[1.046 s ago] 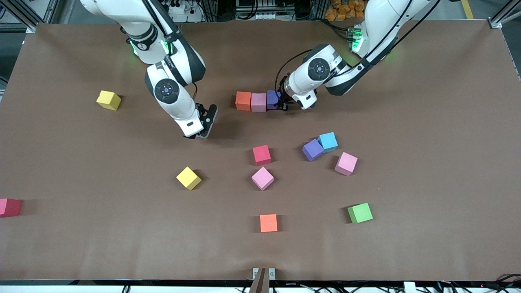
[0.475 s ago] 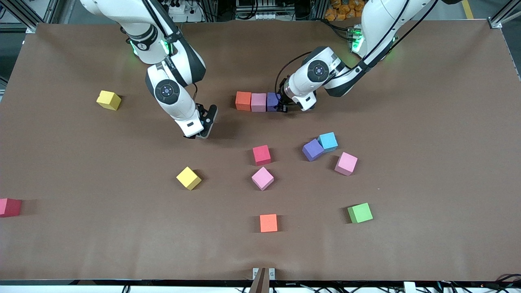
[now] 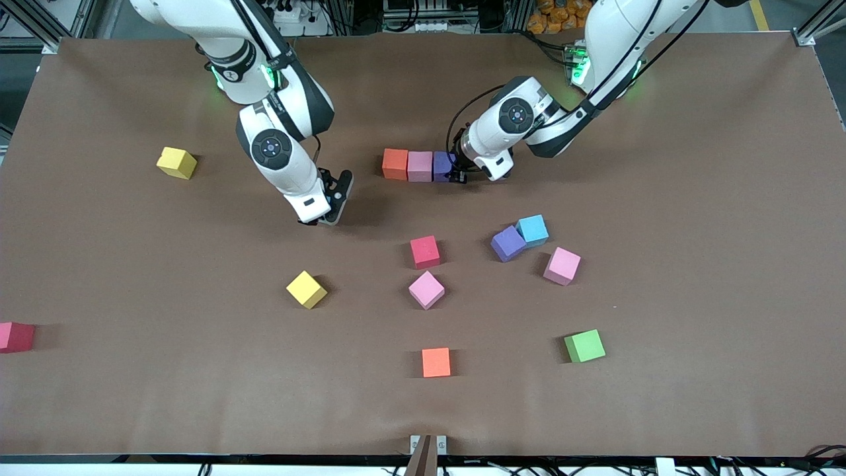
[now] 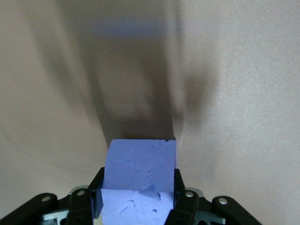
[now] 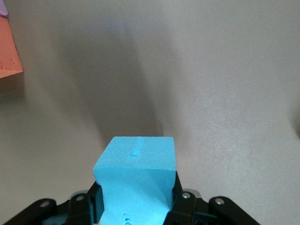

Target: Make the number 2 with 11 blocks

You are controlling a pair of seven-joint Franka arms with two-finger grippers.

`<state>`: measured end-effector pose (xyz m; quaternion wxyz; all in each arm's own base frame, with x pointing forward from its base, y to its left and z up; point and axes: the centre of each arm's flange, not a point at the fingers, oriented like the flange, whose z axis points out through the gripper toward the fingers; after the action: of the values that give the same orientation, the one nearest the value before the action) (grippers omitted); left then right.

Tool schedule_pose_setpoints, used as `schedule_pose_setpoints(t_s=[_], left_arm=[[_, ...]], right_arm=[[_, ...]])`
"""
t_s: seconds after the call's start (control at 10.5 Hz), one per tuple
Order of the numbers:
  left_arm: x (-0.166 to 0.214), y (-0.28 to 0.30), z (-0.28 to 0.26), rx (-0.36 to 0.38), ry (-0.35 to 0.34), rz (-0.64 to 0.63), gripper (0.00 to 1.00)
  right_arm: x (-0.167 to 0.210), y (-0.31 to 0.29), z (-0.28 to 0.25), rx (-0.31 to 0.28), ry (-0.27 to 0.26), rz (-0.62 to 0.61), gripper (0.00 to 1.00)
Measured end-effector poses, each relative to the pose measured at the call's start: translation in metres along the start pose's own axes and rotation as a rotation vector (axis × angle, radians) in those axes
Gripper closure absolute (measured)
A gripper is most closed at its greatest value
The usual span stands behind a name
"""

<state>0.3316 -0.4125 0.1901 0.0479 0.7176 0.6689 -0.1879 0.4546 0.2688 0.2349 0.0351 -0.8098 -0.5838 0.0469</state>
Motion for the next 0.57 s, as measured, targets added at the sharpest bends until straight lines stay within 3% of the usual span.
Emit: schedule_pose_setpoints(t_s=[0.57], left_arm=[[-0.0049,-0.0015,0.0013,-0.016,0.006,0.014,0.43]], right_arm=[[0.0,0.0,0.0002,0.0,0.0,0.0,0.45]])
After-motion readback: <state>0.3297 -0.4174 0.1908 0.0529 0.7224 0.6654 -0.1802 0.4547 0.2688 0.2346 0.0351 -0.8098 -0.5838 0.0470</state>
